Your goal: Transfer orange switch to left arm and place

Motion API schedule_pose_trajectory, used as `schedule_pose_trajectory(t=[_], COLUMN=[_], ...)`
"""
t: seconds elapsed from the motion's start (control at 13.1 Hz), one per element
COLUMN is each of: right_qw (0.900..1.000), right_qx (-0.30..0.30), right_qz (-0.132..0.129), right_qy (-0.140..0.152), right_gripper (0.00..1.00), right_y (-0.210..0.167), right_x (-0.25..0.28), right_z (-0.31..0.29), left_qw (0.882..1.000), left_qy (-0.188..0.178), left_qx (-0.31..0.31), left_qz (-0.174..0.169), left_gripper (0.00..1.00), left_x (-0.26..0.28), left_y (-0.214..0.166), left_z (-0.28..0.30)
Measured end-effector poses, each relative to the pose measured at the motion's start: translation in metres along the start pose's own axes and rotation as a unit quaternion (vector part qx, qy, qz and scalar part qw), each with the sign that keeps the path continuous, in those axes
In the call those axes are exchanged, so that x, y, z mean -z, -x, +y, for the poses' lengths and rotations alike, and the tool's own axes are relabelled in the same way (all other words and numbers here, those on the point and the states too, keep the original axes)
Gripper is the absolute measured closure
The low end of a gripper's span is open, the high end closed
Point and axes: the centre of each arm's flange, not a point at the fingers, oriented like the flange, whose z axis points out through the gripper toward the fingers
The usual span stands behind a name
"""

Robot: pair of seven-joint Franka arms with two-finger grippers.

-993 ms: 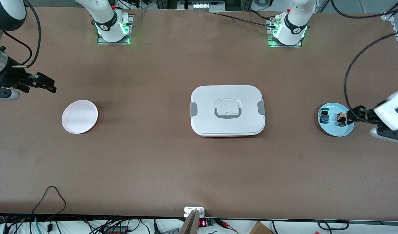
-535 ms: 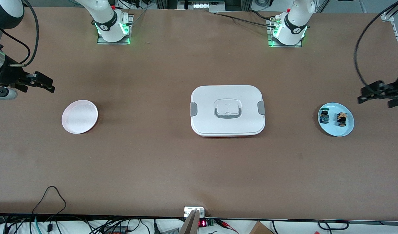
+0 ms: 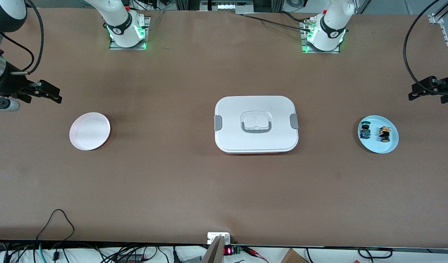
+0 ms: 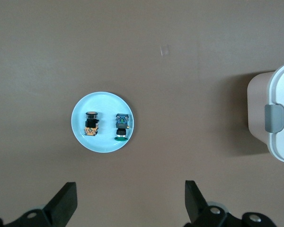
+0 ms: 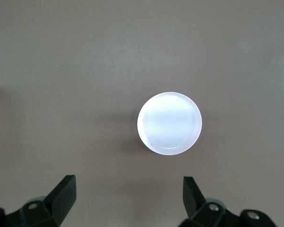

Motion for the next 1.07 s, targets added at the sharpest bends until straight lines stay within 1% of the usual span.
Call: schedule_pose_trajectory(t=[0.23,0.53,1.07], right_qw=[1.0,1.0,1.0], right_qx=[0.0,0.0,0.0], right_qz=[-0.001,-0.003,-0.004], right_qy=[0.0,0.0,0.0], right_gripper=[0.0,0.0,0.0], right_y=[0.0,0.001,0.001], right_x=[0.0,0.0,0.0], right_z=[0.0,0.0,0.0], left_qw=[1.0,1.0,0.999], left_qy=[0.002,0.0,-0.003], left_qx=[0.001,0.015,0.021], left_qz=[-0.002,0.005,0.026], left_gripper=[0.0,0.0,0.0], left_x=[-0.014,-0.008,0.008], left_y=[0.014,0.016,0.015], left_z=[0.004,0.01,0.004])
